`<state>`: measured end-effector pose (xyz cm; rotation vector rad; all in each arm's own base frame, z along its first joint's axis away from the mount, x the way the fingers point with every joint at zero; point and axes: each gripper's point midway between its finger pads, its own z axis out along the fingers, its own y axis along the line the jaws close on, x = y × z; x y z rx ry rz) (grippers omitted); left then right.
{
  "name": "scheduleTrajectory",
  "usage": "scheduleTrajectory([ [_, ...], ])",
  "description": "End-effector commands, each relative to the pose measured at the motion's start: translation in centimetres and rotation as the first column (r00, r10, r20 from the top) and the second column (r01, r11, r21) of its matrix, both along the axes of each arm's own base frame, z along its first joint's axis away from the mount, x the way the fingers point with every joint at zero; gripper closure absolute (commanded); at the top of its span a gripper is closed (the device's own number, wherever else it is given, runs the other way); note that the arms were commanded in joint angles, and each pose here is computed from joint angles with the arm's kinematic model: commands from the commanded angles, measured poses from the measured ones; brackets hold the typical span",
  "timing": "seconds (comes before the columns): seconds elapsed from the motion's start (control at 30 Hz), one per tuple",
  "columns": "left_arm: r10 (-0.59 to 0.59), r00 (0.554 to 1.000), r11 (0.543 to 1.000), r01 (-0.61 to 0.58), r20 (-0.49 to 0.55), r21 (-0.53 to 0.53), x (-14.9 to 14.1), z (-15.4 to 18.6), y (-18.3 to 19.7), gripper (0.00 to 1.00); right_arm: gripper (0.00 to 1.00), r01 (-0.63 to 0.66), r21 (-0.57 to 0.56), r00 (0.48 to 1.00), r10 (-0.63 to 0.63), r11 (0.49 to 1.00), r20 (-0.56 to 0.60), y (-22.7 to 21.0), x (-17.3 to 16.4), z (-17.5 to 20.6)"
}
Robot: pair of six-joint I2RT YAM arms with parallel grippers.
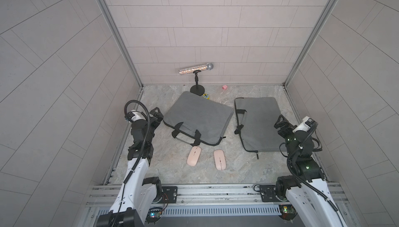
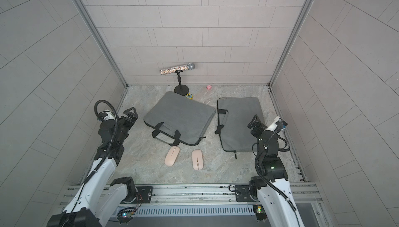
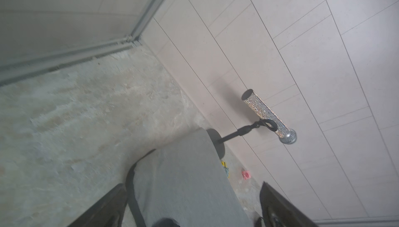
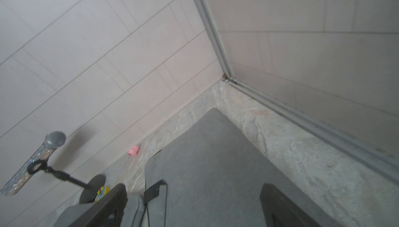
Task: Put the mouse into the laptop bag
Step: Adjust the zippered laptop bag at the center of the board.
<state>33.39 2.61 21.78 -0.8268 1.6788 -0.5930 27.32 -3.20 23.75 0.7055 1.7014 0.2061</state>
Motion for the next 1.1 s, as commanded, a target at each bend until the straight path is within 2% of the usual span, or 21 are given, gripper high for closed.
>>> scheduleTrajectory([
  [0.0, -0.233, 0.973, 0.970, 0.232, -0.001, -0.069, 1.2, 1.8, -5.2, 0.05, 0.00, -0.178, 0.048, 0.950, 0.184, 0.983, -0.251, 4.5, 0.7, -4.6],
  [0.07, -0.380, 0.923, 0.925, 0.379, -0.056, -0.024, 1.6, 1.7, -10.1, 0.06, 0.00, -0.215, -0.044, 0.917, 0.186, 0.976, -0.353, 6.2, 0.8, -6.2],
  [0.1, -0.448, 0.889, 0.891, 0.453, -0.100, 0.032, 1.5, 1.4, -13.2, 0.06, 0.00, -0.235, -0.088, 0.913, 0.189, 0.968, -0.360, 7.3, 1.1, -5.7],
  [0.17, -0.508, 0.835, 0.825, 0.542, -0.213, 0.160, 0.8, 0.4, -18.3, 0.07, 0.00, -0.239, -0.137, 0.903, 0.168, 0.961, -0.395, 8.2, 1.0, -6.4],
  [0.23, -0.570, 0.776, 0.751, 0.625, -0.269, 0.212, 0.3, -1.1, -22.8, 0.07, 0.00, -0.203, -0.127, 0.904, 0.135, 0.971, -0.407, 7.9, 0.7, -7.2],
  [0.3, -0.645, 0.697, 0.681, 0.710, -0.313, 0.177, 0.0, -3.2, -26.9, 0.07, 0.00, -0.170, -0.101, 0.905, 0.115, 0.980, -0.409, 7.1, 0.3, -8.4],
  [0.4, -0.747, 0.538, 0.566, 0.823, -0.390, 0.050, -0.5, -7.0, -31.9, 0.11, 0.00, -0.187, -0.047, 0.889, 0.149, 0.981, -0.433, 6.7, -0.5, -10.6],
  [0.47, -0.766, 0.475, 0.520, 0.854, -0.434, 0.017, -0.6, -9.1, -34.4, 0.14, 0.00, -0.175, -0.003, 0.874, 0.154, 0.985, -0.462, 6.1, -1.3, -12.4],
  [0.53, -0.757, 0.442, 0.501, 0.866, -0.482, 0.007, -0.7, -11.2, -35.9, 0.17, 0.01, -0.151, 0.026, 0.868, 0.145, 0.988, -0.474, 5.4, -2.1, -13.7],
  [0.6, -0.753, 0.430, 0.497, 0.868, -0.498, -0.003, -0.7, -12.3, -36.7, 0.18, 0.01, -0.129, 0.038, 0.868, 0.132, 0.991, -0.478, 4.8, -2.9, -14.4],
  [0.7, -0.768, 0.417, 0.484, 0.875, -0.485, -0.013, -1.1, -12.7, -38.1, 0.18, 0.01, -0.088, 0.051, 0.872, 0.102, 0.995, -0.479, 3.7, -4.3, -14.9],
  [0.87, -0.799, 0.405, 0.452, 0.892, -0.444, 0.000, -2.4, -11.6, -40.3, 0.16, 0.01, -0.067, 0.132, 0.907, 0.116, 0.989, -0.405, 3.7, -5.6, -15.3],
  [1.07, -0.860, 0.352, 0.417, 0.902, -0.369, -0.109, -2.5, -12.8, -43.9, 0.15, 0.02, -0.033, 0.172, 0.904, 0.102, 0.985, -0.416, 3.4, -6.1, -16.1],
])
